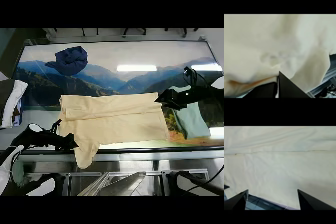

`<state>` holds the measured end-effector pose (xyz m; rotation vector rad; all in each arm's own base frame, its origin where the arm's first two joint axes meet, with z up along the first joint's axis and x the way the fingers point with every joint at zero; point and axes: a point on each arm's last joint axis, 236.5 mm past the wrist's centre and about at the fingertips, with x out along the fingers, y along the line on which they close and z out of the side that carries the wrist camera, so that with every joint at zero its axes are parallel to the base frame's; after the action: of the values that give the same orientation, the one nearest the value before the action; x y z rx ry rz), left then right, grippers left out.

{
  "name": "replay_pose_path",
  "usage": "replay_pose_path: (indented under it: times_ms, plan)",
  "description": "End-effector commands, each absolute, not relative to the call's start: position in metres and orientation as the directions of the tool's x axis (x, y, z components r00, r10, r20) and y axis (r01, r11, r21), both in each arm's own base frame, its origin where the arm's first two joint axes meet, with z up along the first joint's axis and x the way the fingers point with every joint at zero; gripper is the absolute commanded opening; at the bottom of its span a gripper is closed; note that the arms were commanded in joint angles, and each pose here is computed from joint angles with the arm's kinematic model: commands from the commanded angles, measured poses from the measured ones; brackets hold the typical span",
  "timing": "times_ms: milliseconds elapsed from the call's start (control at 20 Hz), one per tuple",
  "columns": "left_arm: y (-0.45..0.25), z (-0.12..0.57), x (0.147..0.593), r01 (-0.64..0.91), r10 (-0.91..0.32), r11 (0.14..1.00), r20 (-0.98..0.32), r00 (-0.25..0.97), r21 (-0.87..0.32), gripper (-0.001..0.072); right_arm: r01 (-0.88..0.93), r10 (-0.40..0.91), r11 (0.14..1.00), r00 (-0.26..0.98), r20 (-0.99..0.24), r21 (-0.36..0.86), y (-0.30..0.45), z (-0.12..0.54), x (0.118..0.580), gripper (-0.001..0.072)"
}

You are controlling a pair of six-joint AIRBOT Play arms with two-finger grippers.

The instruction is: Fold the shirts.

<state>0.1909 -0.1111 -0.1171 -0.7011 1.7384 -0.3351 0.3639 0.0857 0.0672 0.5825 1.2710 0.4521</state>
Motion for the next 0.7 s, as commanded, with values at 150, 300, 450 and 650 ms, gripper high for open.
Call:
replay_pose_path:
  times_ms: [150, 300, 450, 650]
  plan:
    - [-0.126, -0.088, 0.177, -0.105, -0.565, 0.825, -0.807, -0.171, -0.555, 0.0017, 0.002, 0.568, 0.812, 0.231, -0.79, 0.584, 0.074, 0.058, 0.361, 0.0701]
    - [-0.094, -0.062, 0.167, -0.155, -0.509, 0.858, -0.853, -0.114, -0.49, 0.0017, 0.008, 0.491, 0.865, 0.195, -0.849, 0.502, 0.056, 0.043, 0.353, 0.0701]
    - [-0.067, -0.037, 0.162, -0.271, -0.502, 0.834, -0.864, -0.014, -0.481, 0.0017, 0.032, 0.382, 0.921, 0.125, -0.916, 0.389, 0.027, 0.013, 0.335, 0.0701]
    - [-0.058, -0.026, 0.162, -0.315, -0.478, 0.825, -0.877, 0.053, -0.469, 0.0017, 0.14, 0.492, 0.859, 0.034, -0.87, 0.492, 0.032, -0.02, 0.307, 0.0701]
